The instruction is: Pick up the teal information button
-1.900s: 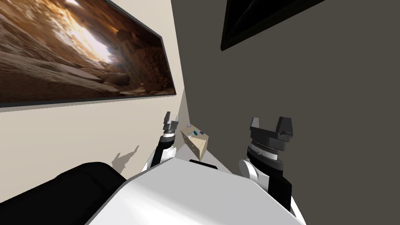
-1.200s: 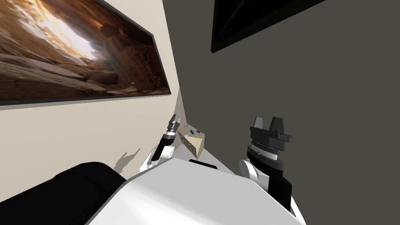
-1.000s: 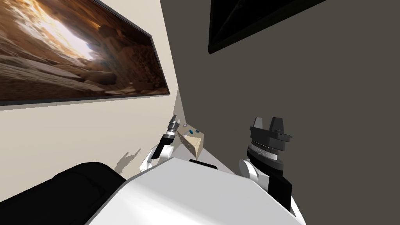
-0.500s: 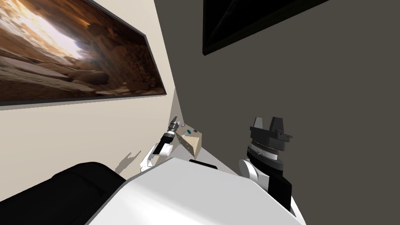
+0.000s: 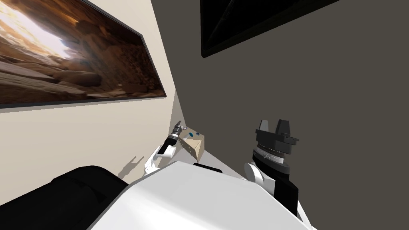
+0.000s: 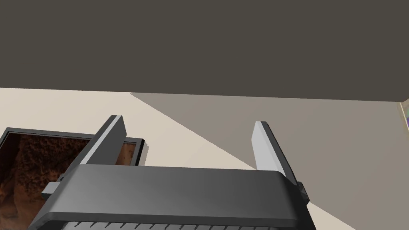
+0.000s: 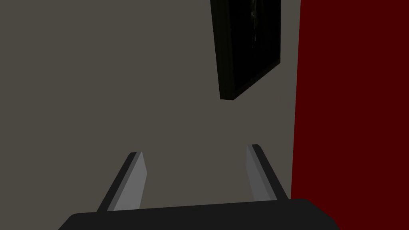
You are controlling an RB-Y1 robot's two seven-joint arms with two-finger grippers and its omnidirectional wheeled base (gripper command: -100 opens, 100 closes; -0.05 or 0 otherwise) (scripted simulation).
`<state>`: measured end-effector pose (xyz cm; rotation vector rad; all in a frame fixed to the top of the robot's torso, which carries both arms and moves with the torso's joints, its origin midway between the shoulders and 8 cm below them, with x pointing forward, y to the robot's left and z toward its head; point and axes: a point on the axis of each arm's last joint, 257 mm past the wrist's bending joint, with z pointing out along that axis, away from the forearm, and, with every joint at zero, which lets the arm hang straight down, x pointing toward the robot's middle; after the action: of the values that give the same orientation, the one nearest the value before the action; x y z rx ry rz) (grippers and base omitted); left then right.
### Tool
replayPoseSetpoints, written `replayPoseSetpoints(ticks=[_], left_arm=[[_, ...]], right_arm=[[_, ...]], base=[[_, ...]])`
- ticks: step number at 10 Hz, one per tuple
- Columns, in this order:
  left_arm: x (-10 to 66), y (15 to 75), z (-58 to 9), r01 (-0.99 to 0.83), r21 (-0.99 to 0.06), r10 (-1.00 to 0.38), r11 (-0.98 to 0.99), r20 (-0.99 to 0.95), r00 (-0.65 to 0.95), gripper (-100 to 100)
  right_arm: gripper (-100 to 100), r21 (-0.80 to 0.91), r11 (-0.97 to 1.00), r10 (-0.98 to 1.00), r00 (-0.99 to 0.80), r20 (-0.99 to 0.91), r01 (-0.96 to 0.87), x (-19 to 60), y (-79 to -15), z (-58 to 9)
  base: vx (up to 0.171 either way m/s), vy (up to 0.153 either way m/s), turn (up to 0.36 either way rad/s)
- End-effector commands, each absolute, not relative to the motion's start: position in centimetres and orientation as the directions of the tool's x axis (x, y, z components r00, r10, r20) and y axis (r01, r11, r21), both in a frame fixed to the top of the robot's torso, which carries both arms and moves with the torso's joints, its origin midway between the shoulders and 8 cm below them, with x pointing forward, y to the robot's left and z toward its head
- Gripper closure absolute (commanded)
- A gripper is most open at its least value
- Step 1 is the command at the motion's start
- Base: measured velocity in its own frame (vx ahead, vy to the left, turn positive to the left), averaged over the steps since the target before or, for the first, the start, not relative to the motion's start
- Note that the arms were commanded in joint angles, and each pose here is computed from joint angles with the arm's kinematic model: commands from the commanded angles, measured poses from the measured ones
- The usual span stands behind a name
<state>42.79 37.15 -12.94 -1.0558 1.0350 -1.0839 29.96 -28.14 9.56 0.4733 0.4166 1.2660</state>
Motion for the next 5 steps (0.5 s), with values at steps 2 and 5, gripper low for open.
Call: replayPoseSetpoints(ticks=[2, 5], left_arm=[[43.3, 38.9, -15.5, 0.074, -0.988, -0.976, 0.137, -0.122, 0.182, -100], [44.1, 42.2, -19.4, -0.053, -0.991, -0.966, 0.125, -0.133, 0.224, -100]], right_arm=[[0, 0.553, 0.229, 0.967, 0.250, -0.038, -0.801, 30.0, -28.1, 9.6], [0, 0.553, 0.229, 0.967, 0.250, -0.038, -0.801, 30.0, -28.1, 9.6]], base=[[-0.019, -0.035, -0.116], [-0.011, -0.043, -0.129]])
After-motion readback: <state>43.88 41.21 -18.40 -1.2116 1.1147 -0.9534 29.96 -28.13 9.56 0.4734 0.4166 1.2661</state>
